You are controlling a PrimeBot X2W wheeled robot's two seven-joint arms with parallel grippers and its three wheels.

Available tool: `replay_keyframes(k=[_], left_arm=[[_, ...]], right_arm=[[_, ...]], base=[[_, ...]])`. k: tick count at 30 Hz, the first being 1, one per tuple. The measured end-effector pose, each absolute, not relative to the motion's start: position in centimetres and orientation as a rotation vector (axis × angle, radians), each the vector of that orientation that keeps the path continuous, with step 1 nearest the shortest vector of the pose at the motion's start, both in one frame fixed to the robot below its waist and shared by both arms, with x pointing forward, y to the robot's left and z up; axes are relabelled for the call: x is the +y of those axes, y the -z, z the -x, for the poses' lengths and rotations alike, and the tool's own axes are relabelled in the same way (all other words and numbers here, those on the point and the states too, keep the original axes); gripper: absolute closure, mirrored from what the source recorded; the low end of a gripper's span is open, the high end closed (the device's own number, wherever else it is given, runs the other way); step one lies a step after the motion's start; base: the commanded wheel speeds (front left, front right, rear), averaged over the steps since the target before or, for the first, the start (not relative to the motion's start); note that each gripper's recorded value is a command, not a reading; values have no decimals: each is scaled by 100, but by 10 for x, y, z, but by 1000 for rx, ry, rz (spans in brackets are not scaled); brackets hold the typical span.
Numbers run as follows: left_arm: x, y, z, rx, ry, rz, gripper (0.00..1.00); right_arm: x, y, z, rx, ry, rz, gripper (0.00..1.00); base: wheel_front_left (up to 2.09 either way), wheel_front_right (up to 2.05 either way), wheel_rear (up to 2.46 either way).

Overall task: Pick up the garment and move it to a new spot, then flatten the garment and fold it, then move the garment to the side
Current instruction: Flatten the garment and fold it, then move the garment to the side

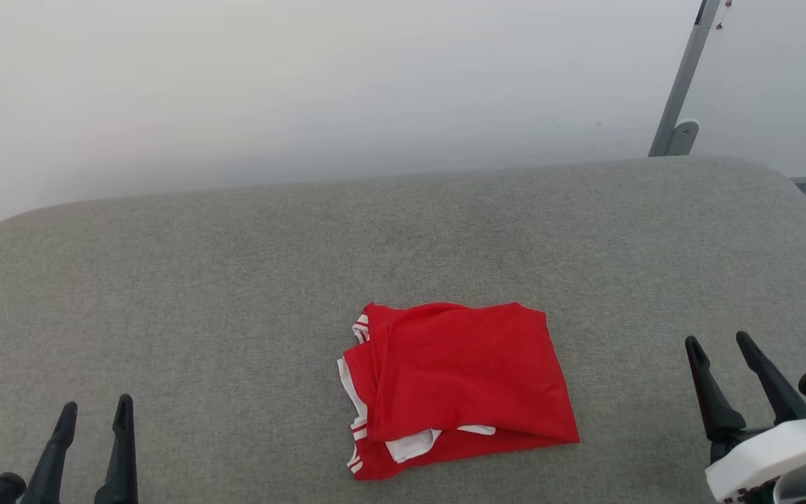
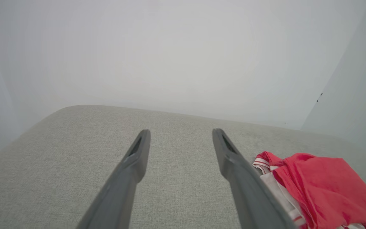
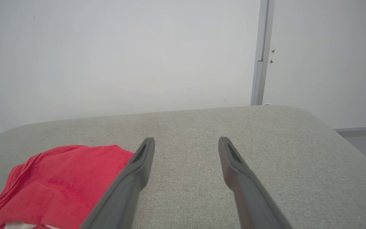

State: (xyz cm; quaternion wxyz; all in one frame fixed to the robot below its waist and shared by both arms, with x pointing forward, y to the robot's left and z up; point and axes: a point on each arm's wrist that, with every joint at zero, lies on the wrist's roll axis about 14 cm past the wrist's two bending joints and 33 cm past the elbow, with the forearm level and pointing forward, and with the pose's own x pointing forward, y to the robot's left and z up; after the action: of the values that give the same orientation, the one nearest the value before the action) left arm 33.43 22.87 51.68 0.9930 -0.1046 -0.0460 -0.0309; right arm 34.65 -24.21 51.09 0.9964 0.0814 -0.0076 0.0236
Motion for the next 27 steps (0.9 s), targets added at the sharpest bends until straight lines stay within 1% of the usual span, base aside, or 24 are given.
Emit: replay_keyframes(k=[10, 27], left_arm=[[229, -513, -330, -86, 46, 221, 0], [228, -509, -327, -75, 40, 229, 0]], right_arm=[[-239, -506, -341, -25, -40, -169, 0], [-228, -508, -343, -35, -59, -177, 0]], base=[[0, 0, 0], [0, 0, 0]])
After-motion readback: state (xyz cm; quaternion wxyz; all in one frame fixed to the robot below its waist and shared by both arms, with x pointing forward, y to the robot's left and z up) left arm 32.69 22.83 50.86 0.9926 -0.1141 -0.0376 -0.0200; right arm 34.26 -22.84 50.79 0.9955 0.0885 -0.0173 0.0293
